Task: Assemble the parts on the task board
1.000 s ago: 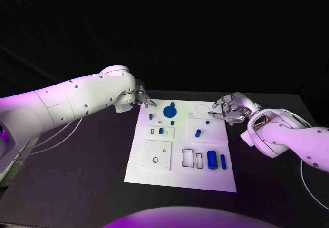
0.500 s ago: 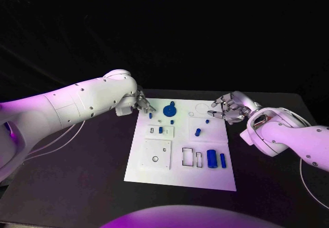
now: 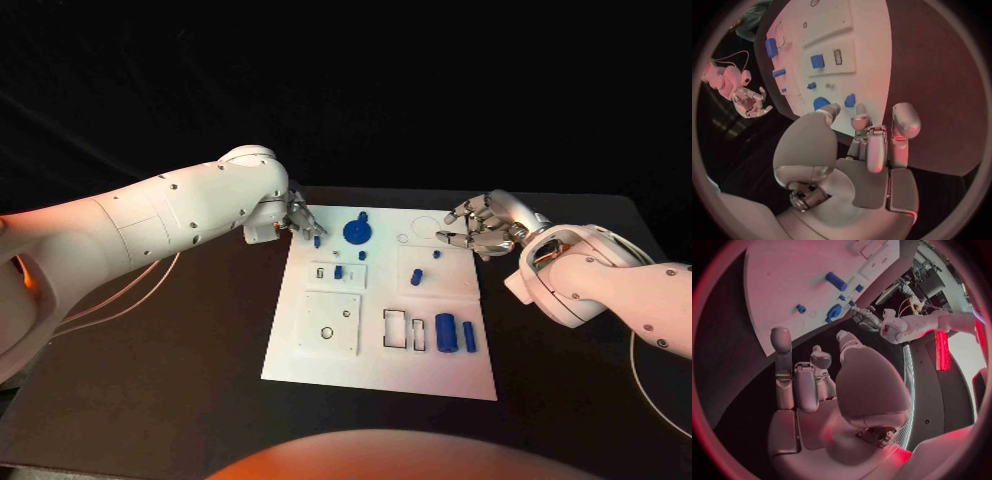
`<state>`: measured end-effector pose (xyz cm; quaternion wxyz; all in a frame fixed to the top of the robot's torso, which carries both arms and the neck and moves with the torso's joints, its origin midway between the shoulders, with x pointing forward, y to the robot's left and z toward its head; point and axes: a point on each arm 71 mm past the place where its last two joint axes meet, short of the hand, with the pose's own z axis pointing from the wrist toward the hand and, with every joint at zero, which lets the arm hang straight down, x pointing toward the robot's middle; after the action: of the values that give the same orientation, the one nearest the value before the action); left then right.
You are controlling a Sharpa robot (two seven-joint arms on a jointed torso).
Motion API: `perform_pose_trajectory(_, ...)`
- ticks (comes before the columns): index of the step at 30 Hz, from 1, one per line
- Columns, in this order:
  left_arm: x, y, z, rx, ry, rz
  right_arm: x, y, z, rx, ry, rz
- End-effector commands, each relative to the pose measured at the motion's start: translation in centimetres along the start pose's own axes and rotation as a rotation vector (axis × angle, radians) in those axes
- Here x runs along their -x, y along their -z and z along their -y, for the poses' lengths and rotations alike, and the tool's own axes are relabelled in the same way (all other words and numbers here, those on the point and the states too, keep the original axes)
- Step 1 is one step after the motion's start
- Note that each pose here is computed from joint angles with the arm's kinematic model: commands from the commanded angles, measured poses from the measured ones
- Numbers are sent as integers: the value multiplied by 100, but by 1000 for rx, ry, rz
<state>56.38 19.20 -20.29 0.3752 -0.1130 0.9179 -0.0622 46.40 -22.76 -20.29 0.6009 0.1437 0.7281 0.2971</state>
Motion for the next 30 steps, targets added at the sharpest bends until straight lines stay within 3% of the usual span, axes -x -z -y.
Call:
perform_pose_trajectory(1,-24,-2,31,-22,4,-31,-11,1,-15,14,10,-7)
perform_pose_trajectory(30,-20,-51,18,-11,1,-35,-12,7,-19,16,10,-8)
